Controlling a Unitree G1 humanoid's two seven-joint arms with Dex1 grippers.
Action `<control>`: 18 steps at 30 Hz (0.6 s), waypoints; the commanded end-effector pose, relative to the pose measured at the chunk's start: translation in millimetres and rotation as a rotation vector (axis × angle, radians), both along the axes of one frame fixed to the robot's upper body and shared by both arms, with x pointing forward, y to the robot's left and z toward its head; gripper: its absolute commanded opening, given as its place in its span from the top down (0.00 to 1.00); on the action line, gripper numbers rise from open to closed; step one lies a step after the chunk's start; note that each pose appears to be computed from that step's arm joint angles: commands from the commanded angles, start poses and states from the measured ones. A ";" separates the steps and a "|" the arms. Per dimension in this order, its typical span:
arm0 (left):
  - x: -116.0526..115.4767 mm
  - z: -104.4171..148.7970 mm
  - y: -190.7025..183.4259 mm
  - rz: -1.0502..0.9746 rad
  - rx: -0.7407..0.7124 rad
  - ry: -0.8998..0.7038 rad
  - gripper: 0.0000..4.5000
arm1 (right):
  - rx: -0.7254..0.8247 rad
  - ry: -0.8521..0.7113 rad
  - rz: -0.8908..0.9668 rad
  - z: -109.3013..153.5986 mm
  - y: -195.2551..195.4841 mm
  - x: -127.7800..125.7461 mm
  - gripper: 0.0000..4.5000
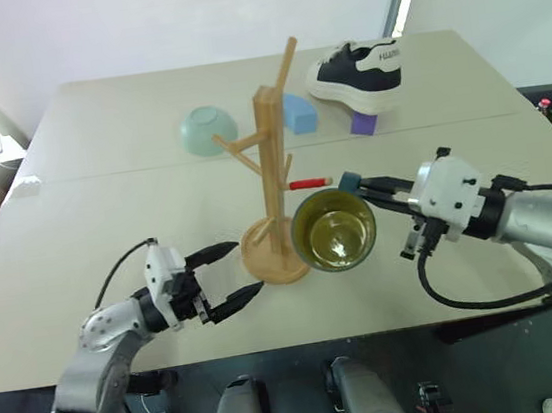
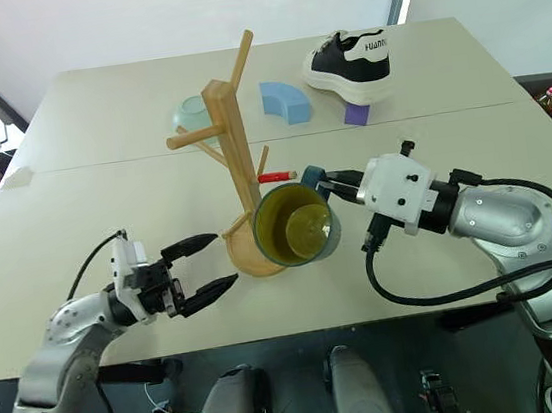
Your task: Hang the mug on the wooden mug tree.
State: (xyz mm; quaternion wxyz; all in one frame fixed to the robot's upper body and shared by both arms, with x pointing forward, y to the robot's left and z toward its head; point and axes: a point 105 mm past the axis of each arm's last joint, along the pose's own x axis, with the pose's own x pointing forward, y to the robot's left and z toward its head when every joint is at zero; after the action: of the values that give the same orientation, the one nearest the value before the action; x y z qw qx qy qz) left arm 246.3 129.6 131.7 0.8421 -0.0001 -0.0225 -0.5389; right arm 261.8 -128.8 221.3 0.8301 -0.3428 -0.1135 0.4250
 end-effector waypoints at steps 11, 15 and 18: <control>-5.8 55.2 -3.0 -0.091 -0.076 -0.073 0.00 | 0.011 -0.065 0.025 16.6 14.4 3.4 1.00; -6.4 55.3 -4.9 -0.093 -0.077 -0.071 0.00 | 0.018 -0.075 0.032 19.4 19.8 6.1 1.00; -6.6 55.3 -6.1 -0.093 -0.078 -0.070 0.00 | 0.013 -0.076 0.033 19.6 23.0 9.0 1.00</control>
State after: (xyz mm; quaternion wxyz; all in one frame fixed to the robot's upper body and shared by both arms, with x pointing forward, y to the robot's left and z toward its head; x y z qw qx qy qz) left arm 242.9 125.1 176.3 0.8182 -0.0244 -0.0524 -0.5720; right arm 271.5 -107.8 232.0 0.8227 -0.3427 -0.1346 0.4331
